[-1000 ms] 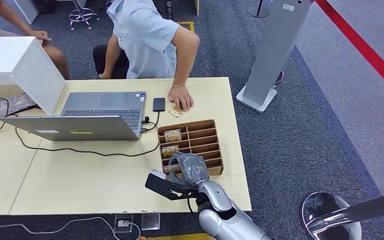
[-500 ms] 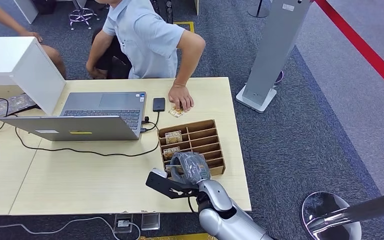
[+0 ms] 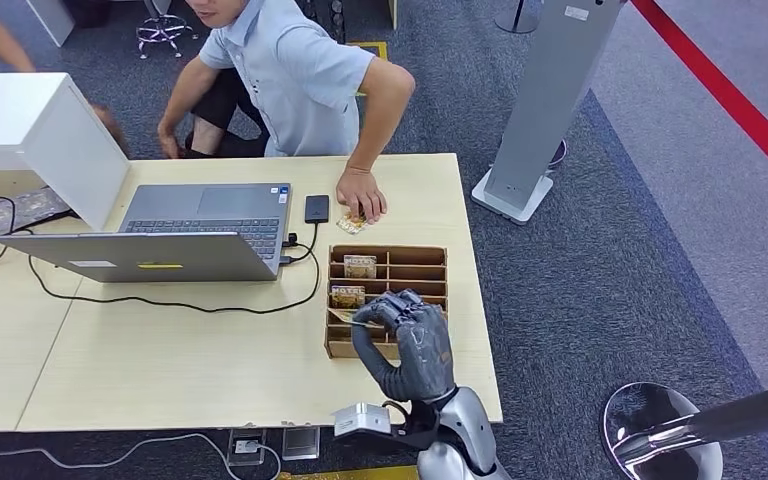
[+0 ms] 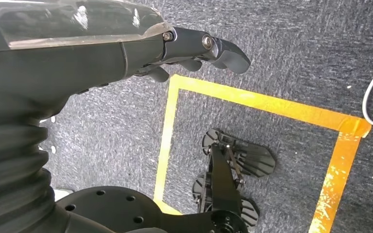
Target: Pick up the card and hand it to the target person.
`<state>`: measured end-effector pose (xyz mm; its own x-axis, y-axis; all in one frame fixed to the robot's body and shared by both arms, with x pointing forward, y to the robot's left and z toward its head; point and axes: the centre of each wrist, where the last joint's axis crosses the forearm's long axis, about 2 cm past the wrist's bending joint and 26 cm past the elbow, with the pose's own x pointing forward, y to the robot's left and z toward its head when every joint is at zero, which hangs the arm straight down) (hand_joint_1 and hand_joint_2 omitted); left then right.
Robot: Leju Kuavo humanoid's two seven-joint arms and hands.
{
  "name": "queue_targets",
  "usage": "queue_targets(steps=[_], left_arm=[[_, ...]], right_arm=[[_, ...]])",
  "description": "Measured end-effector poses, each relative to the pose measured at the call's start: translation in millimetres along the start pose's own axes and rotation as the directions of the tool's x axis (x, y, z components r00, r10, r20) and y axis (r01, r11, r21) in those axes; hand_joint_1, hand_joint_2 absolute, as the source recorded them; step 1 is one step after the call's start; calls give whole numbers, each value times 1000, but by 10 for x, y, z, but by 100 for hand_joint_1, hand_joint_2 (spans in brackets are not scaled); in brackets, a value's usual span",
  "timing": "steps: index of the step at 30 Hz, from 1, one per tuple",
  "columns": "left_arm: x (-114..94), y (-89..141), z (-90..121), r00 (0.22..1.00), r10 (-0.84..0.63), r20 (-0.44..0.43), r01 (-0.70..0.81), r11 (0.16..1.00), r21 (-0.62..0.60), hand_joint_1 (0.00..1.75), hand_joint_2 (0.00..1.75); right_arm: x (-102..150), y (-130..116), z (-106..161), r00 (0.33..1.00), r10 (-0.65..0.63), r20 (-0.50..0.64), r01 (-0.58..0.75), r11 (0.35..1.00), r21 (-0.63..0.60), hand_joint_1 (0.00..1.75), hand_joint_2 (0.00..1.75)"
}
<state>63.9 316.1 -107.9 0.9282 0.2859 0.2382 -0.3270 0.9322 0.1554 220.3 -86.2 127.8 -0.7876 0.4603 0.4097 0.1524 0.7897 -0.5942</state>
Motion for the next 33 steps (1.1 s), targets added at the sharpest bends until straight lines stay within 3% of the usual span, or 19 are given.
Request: queue_targets(steps=[9, 15, 22, 33], left_arm=[[5, -2, 0, 1000, 2, -1, -2, 1000, 2, 0, 175], [27, -12, 0, 1000, -4, -5, 4, 1000, -10, 0, 175], [29, -20, 0, 999, -37, 4, 37, 999, -28, 0, 175], [16, -27, 2, 997, -79, 7, 79, 996, -42, 0, 175]], right_arm=[[-63, -114, -47, 986, -2, -164, -11, 997, -77, 175, 175], [-251, -41, -433, 891, -110, -441, 97, 994, -52, 175, 175], [-570, 13, -1034, 899, -45, -435, 98, 990, 100, 175, 175], [-827, 19, -1594, 870, 156, -468, -7, 952, 305, 175, 175]])
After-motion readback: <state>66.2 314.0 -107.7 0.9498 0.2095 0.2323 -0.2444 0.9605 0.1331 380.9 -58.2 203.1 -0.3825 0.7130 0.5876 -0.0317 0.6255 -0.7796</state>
